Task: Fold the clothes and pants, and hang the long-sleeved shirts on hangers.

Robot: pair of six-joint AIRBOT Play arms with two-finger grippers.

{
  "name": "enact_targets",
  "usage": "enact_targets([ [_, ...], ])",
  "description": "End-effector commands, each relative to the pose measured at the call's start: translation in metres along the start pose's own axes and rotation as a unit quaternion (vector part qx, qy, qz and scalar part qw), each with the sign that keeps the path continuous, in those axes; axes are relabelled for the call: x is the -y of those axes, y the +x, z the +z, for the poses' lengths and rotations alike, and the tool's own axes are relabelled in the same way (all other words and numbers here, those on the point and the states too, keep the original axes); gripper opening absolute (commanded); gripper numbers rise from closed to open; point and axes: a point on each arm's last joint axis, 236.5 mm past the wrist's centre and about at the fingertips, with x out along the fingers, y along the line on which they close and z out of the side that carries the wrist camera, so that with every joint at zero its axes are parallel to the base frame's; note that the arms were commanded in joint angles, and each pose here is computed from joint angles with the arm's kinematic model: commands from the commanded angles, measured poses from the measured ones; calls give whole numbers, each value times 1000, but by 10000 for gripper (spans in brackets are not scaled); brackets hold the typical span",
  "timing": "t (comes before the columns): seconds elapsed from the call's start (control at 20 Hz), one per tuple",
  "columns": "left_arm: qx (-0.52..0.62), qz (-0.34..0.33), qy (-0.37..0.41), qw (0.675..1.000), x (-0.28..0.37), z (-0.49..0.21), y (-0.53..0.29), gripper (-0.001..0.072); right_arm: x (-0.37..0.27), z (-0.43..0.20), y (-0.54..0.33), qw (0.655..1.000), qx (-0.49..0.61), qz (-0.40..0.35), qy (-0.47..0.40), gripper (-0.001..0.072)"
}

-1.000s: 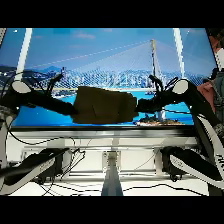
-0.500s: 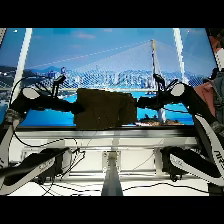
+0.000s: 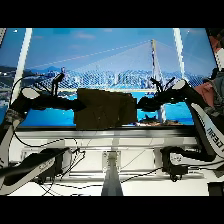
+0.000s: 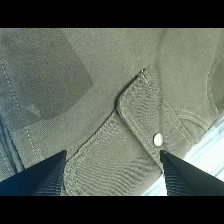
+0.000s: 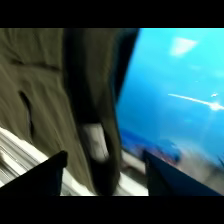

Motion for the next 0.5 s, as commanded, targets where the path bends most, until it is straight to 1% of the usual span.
enact_targets([
  [0.0,1,0,-1,1000,0,0,0,653,-14,30,24,998,47,29,15,523],
  [0.1,1,0,-1,1000,0,0,0,653,-11,36,36,998,57,9,17,537],
  [0.15,1,0,-1,1000,0,0,0,653,-10,37,38,998,61,0,9,569],
  [0.2,1,0,-1,1000,0,0,0,653,-8,38,39,998,63,-6,3,629],
  [0.35,1,0,-1,1000,0,1,0,653,14,46,26,995,61,-66,-47,630],
  [0.45,1,0,0,1000,0,0,0,653,26,52,10,993,56,-101,-37,630],
])
